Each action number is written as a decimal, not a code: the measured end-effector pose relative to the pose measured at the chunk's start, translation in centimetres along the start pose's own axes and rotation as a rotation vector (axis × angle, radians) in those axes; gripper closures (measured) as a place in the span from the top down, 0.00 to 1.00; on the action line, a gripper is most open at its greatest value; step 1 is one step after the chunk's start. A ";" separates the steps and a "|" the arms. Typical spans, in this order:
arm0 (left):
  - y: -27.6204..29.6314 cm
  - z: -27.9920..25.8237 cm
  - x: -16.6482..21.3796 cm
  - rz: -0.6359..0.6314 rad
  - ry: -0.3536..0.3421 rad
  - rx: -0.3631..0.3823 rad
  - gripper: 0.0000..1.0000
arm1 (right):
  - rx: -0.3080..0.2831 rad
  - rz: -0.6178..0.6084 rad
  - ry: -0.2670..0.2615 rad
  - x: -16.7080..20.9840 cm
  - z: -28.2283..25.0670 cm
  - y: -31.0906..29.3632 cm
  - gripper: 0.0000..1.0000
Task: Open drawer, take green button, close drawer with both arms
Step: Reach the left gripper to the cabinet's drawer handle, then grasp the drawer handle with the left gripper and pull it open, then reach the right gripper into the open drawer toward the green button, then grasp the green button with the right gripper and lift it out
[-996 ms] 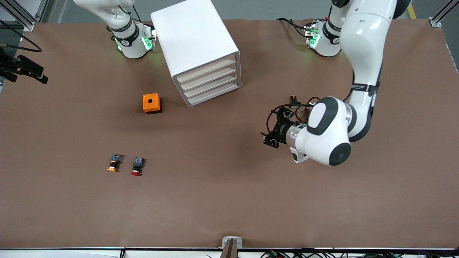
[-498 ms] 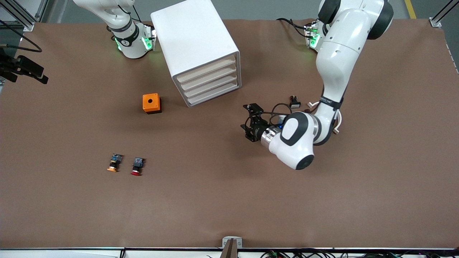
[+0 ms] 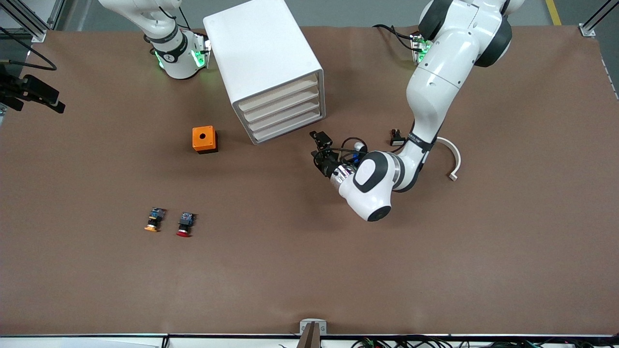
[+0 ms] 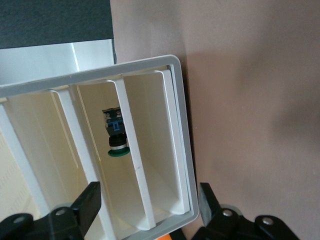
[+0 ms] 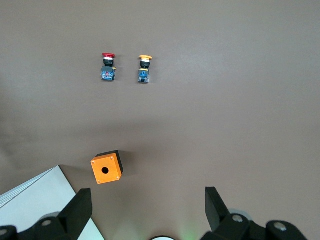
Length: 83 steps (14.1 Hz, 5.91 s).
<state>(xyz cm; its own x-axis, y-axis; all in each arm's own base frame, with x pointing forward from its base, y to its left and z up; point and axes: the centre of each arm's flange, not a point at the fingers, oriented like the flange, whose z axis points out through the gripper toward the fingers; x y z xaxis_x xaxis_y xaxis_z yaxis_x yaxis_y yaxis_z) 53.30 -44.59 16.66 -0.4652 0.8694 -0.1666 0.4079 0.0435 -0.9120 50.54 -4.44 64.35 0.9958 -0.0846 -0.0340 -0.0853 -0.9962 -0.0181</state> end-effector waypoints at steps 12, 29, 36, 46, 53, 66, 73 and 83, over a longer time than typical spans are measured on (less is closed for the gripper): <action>0.7 9.7 1.8 -0.064 0.141 0.193 0.46 | 0.000 0.000 0.000 0.0 0.0 0.0 1.00; -0.4 15.6 2.5 -0.076 0.250 0.272 0.18 | 0.000 0.000 -0.002 0.0 0.0 0.0 1.00; -0.1 15.0 2.6 -0.079 0.241 0.269 0.11 | 0.000 0.000 0.011 0.1 -0.5 0.0 1.00; 3.2 5.4 5.0 -0.116 0.080 0.245 0.15 | -0.022 0.021 -0.202 7.9 12.6 -0.6 1.00; 4.5 1.7 6.6 -0.129 0.014 0.232 0.16 | -0.033 0.429 -0.120 5.6 12.6 -20.2 1.00; 1.2 -6.2 2.2 0.601 -0.199 0.090 1.00 | -0.017 0.854 -0.008 -7.4 29.3 -48.2 1.00; -3.7 -15.0 1.1 1.127 0.031 -0.309 1.00 | -0.066 0.896 0.048 -12.4 34.5 -52.6 1.00; -9.1 -21.6 -0.1 1.286 0.730 -0.713 1.00 | -0.077 0.966 0.059 -14.9 37.9 -55.4 0.99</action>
<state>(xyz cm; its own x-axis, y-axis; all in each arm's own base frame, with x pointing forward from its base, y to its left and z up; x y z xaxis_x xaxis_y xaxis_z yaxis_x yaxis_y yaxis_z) 66.64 -34.48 33.06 0.8081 0.5367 -0.2428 0.5645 -0.8233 0.0588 39.17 52.82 27.99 0.4977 -0.8659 0.0502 -0.8670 -0.4950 0.0574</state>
